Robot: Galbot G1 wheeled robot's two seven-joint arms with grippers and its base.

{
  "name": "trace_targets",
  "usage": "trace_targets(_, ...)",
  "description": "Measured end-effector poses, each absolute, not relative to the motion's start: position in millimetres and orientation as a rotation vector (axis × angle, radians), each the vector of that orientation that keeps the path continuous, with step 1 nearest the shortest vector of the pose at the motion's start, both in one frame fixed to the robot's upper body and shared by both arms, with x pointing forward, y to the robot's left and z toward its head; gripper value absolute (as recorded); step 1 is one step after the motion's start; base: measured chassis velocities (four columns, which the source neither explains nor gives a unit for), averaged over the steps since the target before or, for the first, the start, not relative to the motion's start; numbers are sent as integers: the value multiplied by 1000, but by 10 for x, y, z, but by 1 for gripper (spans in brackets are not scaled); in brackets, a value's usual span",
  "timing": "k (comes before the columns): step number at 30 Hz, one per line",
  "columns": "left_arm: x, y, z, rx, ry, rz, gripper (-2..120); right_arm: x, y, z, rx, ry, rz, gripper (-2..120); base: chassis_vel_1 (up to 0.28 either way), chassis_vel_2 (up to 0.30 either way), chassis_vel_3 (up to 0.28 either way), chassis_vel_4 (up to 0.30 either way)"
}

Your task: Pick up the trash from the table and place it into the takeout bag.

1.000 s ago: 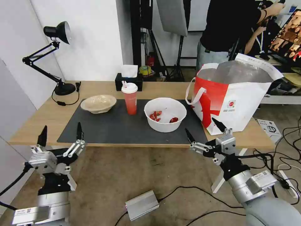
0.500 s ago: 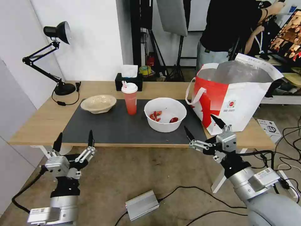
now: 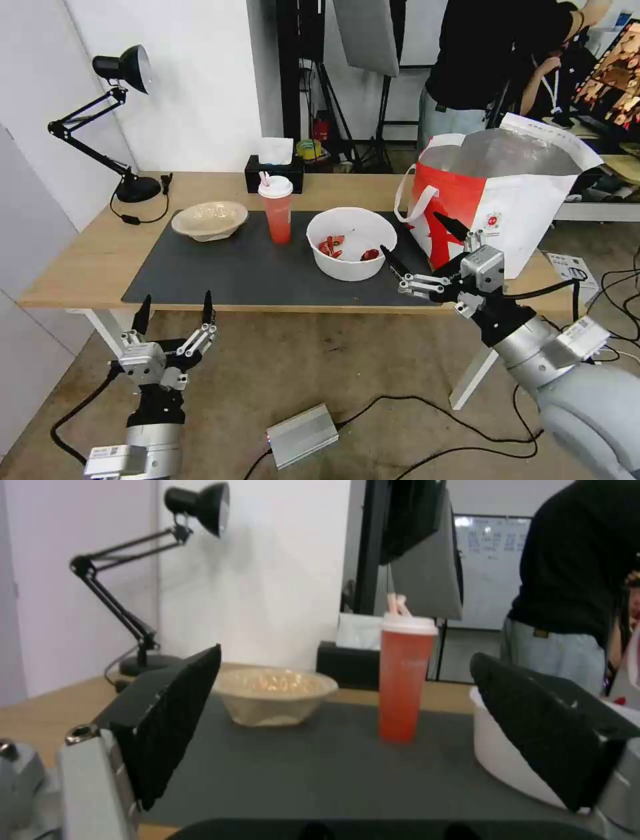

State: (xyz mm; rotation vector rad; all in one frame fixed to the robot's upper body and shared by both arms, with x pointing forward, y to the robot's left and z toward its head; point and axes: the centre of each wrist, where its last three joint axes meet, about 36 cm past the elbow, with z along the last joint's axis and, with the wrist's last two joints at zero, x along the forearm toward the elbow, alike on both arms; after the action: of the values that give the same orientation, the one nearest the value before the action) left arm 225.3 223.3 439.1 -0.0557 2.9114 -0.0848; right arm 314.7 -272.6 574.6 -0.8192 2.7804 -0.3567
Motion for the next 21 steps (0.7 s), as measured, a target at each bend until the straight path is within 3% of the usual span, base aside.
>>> trace_targets(21, 2248, 2155, 4251, -34, 2932, -84, 100, 3655, -2919, 5924, -1079, 2768, -463, 100, 0, 0, 0, 0)
